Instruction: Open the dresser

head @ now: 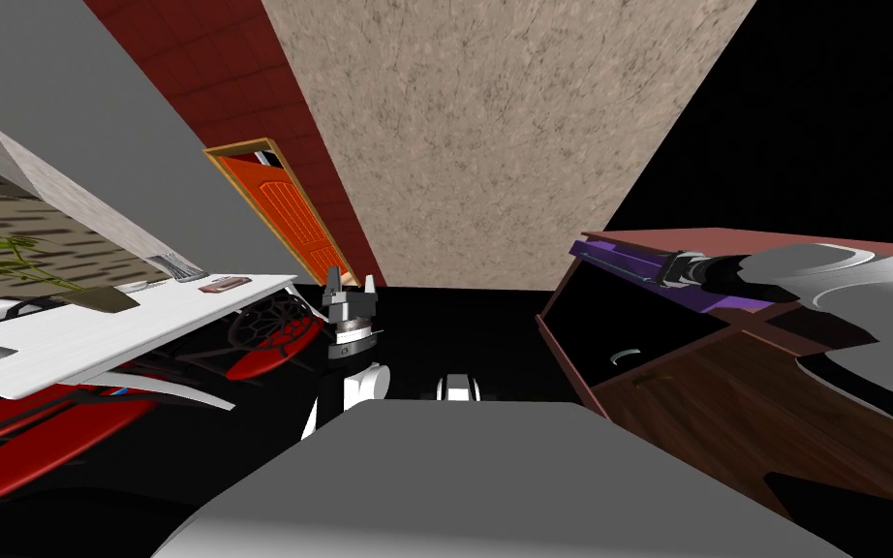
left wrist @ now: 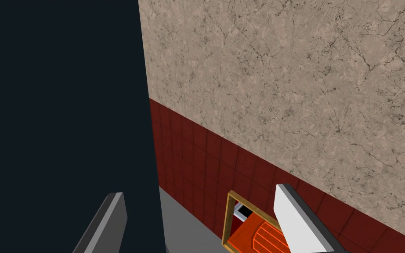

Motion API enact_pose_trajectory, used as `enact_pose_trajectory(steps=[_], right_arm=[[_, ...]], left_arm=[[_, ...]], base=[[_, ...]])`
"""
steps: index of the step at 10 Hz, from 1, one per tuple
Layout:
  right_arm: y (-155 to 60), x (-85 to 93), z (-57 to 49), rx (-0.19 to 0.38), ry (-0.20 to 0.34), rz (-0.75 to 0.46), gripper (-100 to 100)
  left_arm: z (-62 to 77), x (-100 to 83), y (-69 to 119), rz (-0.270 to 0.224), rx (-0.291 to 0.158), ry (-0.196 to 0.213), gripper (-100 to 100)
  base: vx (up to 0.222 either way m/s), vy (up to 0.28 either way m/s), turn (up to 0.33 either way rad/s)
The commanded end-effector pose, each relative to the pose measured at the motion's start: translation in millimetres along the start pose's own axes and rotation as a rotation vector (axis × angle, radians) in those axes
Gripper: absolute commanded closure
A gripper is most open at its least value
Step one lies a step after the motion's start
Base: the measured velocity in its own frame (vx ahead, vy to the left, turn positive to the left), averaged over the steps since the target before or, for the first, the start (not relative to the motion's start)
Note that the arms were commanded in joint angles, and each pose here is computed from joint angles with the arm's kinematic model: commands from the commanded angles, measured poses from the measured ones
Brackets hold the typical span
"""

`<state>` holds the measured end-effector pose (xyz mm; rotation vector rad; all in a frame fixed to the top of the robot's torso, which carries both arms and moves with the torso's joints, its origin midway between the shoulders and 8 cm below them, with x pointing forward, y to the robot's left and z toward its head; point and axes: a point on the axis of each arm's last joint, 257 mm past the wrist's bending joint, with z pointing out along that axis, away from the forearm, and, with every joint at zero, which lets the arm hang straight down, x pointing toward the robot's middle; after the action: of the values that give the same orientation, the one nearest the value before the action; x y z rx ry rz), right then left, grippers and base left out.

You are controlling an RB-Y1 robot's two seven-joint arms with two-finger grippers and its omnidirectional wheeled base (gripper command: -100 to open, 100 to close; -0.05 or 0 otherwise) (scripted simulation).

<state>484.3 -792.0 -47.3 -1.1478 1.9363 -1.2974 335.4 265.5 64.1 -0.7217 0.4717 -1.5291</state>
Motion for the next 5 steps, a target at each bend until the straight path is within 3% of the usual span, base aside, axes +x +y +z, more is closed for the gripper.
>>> enact_pose_trajectory(steps=[1,5], right_arm=[[0.0,-0.1,0.0,0.0,0.0,0.0,0],[0.0,-0.1,0.0,0.0,0.0,0.0,0]], left_arm=[[0.0,0.0,0.0,0.0,0.0,0.0,0],[0.0,0.0,0.0,0.0,0.0,0.0,0]], base=[[0.0,0.0,0.0],[0.0,0.0,0.0]])
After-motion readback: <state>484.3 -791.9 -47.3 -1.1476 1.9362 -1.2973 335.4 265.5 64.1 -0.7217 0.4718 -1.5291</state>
